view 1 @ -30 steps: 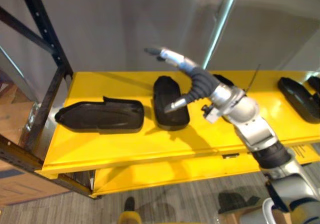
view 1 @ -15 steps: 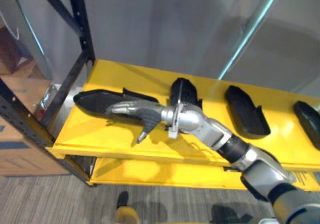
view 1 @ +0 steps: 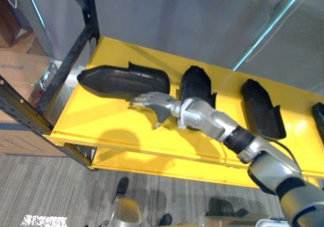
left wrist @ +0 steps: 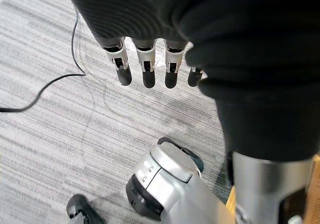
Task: Walk over and take plastic housings, then place them on the shelf
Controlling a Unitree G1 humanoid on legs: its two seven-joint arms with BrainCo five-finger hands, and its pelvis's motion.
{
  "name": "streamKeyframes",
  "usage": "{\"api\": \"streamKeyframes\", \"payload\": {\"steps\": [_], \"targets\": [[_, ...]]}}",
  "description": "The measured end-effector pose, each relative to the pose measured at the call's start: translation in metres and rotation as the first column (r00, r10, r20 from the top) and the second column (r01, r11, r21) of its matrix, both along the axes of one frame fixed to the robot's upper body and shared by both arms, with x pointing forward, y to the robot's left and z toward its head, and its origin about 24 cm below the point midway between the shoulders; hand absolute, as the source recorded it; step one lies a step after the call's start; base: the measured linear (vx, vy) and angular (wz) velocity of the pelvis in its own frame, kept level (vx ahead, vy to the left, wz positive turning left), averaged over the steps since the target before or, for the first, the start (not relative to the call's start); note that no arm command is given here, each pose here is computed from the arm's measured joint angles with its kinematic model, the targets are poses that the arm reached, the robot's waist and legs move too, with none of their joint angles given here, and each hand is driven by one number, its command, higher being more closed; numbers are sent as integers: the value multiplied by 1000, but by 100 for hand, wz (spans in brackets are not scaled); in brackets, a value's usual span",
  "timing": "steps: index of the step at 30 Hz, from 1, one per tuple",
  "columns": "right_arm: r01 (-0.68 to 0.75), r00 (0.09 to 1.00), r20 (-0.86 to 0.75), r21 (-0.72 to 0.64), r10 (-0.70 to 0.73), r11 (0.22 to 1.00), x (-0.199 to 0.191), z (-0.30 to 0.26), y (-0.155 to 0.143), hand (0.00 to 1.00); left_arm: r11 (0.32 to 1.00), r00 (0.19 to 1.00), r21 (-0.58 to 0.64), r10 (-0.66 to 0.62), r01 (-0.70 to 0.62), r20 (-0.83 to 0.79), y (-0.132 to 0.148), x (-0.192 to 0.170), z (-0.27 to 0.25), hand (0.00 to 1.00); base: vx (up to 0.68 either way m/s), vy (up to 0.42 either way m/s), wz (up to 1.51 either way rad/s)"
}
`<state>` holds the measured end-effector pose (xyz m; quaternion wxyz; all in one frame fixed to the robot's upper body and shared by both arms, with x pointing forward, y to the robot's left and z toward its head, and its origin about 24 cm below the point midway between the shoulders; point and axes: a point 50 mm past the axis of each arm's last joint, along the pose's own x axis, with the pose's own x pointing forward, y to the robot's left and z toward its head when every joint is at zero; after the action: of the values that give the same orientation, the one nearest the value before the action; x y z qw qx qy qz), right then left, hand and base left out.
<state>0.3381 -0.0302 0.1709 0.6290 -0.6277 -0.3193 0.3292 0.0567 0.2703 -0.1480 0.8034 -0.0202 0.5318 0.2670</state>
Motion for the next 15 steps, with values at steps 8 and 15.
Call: {"api": "streamKeyframes", "payload": {"steps": [8,15], "targets": [[-46,979,203,207,3,977,-1,36,-23,0,999,998,2,-43,43,38,0,11,3,0,22,-23,-8],[-193,956,269,268,118,944,-21,54,-13,0,999,998,-6,-51,51,49,-1,12,4,0,-6,-1,0]]}}
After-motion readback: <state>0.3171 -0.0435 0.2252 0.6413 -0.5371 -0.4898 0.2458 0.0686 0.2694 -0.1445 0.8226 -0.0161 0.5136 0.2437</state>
